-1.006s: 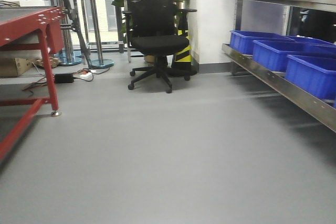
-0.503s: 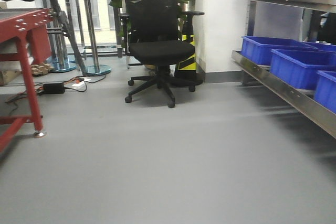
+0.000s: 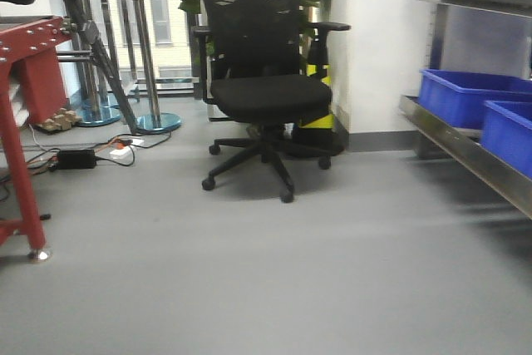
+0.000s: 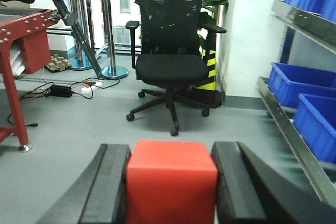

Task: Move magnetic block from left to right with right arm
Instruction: 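Turn the base toward the second carpeted platform, holding the cube, then lower the held red cube toward the carpet with the right gripper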

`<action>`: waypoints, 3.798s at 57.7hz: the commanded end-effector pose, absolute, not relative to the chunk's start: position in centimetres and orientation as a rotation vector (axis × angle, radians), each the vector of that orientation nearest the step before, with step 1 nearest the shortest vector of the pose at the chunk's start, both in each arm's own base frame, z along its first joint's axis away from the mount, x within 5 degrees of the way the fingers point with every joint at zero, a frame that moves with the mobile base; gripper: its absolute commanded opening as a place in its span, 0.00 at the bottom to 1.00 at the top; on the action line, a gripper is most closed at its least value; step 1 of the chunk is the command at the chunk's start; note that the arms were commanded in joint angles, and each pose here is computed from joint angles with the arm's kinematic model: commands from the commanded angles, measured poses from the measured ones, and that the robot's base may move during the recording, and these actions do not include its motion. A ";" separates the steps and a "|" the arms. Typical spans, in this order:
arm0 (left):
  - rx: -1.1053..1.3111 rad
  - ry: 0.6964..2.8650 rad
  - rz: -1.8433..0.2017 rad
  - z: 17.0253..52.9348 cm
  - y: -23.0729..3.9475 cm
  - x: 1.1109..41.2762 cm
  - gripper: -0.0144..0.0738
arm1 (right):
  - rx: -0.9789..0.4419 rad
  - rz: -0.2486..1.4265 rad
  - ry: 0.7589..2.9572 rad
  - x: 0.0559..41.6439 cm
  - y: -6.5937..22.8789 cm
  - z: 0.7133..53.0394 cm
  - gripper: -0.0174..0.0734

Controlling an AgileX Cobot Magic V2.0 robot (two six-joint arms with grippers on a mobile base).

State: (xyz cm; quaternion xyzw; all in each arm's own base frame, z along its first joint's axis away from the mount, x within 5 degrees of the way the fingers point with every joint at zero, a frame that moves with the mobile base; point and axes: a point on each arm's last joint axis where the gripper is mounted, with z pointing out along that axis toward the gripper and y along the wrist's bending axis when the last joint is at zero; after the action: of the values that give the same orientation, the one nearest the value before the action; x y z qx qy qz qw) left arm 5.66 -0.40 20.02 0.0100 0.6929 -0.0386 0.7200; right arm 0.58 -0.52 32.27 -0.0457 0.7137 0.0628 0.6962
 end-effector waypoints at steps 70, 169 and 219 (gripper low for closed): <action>0.006 1.448 -0.089 20.5 -0.3 5.6 0.02 | -0.109 0.136 1.492 0.6 -0.5 33.8 0.41; 0.006 1.448 -0.089 20.5 -0.3 5.6 0.02 | -0.109 0.136 1.492 0.6 -0.5 33.8 0.41; 0.006 1.448 -0.089 20.5 -0.3 5.6 0.02 | -0.109 0.136 1.492 0.6 -0.5 33.8 0.41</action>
State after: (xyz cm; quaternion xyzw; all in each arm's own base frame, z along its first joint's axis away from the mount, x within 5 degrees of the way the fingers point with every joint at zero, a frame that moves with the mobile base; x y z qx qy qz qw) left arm 5.66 -0.40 20.02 0.0100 0.6929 -0.0386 0.7200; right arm 0.58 -0.52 32.27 -0.0457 0.7137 0.0628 0.6962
